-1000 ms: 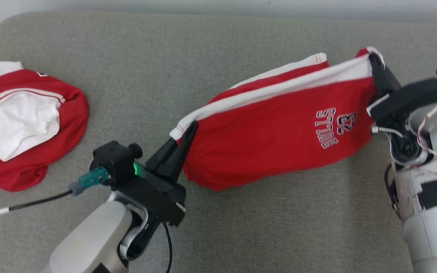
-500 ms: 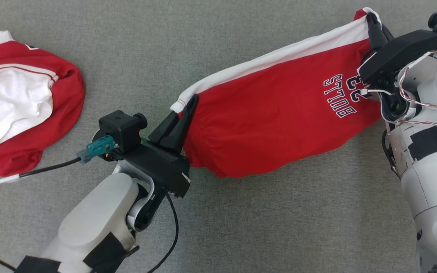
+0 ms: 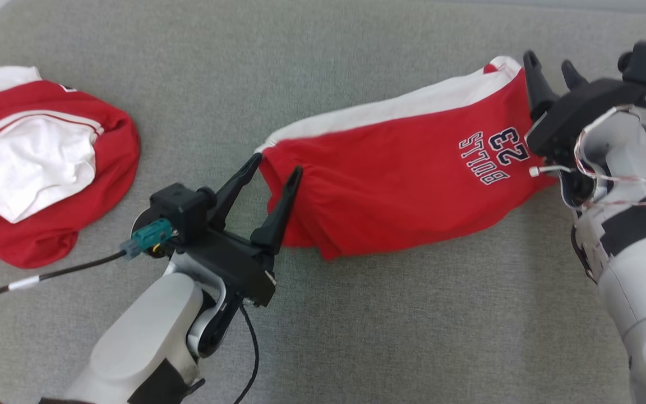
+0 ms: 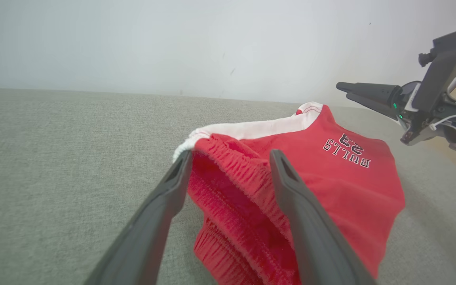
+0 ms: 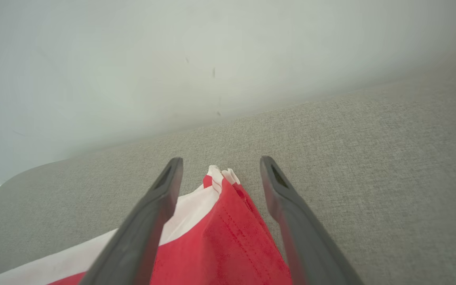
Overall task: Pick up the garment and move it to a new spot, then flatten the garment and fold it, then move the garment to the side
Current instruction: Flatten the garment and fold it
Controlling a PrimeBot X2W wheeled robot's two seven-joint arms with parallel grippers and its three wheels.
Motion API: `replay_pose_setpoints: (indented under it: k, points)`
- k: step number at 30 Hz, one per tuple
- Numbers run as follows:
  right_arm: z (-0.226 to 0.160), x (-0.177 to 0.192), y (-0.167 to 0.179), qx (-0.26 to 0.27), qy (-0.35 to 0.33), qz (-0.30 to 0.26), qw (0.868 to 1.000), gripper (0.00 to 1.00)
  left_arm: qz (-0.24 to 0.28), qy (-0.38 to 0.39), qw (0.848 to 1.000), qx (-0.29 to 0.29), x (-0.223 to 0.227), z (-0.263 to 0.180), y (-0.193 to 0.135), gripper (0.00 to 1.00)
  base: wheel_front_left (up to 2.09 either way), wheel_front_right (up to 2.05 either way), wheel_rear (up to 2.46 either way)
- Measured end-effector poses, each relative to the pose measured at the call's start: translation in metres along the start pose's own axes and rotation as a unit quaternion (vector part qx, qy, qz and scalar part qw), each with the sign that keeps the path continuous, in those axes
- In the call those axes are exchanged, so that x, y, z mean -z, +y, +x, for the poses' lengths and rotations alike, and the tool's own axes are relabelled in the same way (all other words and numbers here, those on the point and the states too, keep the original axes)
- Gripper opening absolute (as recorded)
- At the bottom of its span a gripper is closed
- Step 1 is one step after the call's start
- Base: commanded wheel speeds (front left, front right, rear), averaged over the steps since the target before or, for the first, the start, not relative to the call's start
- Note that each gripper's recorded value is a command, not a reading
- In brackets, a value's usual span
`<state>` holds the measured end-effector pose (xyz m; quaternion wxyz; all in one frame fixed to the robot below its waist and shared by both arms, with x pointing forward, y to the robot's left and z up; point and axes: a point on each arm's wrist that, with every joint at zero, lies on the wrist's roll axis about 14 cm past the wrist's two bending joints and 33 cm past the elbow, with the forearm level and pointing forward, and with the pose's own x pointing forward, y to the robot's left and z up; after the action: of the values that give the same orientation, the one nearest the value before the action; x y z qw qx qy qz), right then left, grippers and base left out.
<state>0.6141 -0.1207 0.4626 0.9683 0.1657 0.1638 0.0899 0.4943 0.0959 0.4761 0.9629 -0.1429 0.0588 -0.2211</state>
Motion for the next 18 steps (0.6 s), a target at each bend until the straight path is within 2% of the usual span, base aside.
replay_pose_setpoints:
  k: [10, 18]
  points:
    - [-0.034, -0.001, -0.016, 0.009, -0.003, -0.014, 1.000, 1.00, 0.028, -0.048, 0.998, -0.043, -0.028, -0.031, 0.012, 1.00, 0.00, 0.00, 0.00]
    - [-0.054, 0.011, -0.031, 0.020, 0.015, -0.026, 0.999, 1.00, 0.078, -0.147, 0.979, -0.122, -0.077, -0.076, 0.027, 1.00, 0.00, 0.00, 0.00]
